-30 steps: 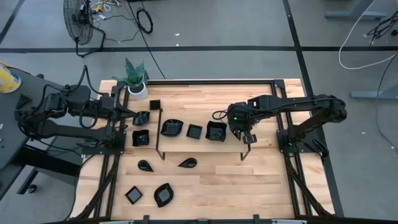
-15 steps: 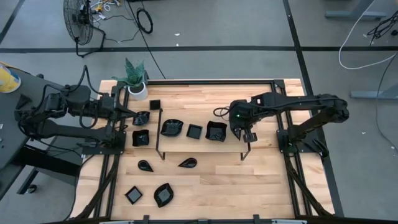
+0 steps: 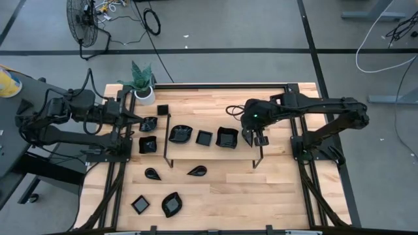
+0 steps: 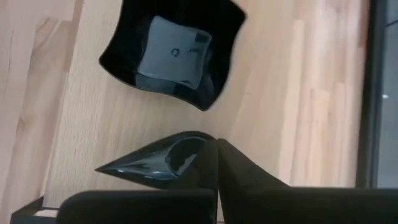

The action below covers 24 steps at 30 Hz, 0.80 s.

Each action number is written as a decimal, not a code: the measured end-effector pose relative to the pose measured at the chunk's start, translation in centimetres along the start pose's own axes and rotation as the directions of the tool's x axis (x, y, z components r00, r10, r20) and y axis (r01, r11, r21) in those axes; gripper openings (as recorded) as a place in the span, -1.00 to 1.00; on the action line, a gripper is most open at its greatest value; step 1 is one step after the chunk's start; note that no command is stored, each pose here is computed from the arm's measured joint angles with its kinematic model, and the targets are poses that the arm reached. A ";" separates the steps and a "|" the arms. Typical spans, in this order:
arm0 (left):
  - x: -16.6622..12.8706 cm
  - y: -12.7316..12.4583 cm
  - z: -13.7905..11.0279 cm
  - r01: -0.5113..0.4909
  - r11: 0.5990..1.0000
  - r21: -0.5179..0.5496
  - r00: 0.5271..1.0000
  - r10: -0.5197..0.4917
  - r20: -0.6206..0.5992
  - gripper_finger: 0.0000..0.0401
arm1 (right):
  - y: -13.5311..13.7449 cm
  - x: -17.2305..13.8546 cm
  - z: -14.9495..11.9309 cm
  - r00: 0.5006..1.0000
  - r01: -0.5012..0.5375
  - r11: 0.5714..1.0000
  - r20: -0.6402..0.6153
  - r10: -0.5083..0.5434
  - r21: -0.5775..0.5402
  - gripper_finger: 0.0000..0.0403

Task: Pick & Place Mini shaped plates
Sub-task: Stack the square plate on top of the square plate on the shelf

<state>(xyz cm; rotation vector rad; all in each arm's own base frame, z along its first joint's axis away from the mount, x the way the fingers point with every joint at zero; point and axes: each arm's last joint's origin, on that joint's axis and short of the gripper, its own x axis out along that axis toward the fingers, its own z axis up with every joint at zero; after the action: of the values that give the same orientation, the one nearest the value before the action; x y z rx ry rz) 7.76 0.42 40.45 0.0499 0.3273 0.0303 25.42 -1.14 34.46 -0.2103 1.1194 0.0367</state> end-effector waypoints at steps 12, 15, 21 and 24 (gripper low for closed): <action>0.0 0.0 0.0 0.000 1.000 0.000 1.000 0.000 0.000 -0.99 | 0.4 -2.3 -2.7 0.983 0.060 0.992 0.166 -0.077 0.110 -1.00; 0.0 0.0 0.0 0.000 1.000 0.000 1.000 0.000 0.000 -0.99 | 0.5 -2.6 -3.4 0.976 0.062 0.991 0.201 -0.084 0.117 -1.00; 0.0 0.0 0.0 0.000 1.000 0.000 1.000 0.000 0.000 -0.99 | 0.9 -3.0 -5.2 0.938 0.058 0.987 0.330 -0.106 0.151 -1.00; 0.0 0.0 0.0 0.000 1.000 0.000 1.000 0.000 0.000 -0.99 | 1.1 -3.3 -6.1 0.913 0.055 0.983 0.389 -0.121 0.175 -1.00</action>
<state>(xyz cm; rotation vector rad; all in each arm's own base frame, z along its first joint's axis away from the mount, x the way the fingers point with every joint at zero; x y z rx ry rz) 7.75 0.42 40.45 0.0497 0.3275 0.0303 18.35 -0.95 34.69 -0.1014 0.6991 -0.0886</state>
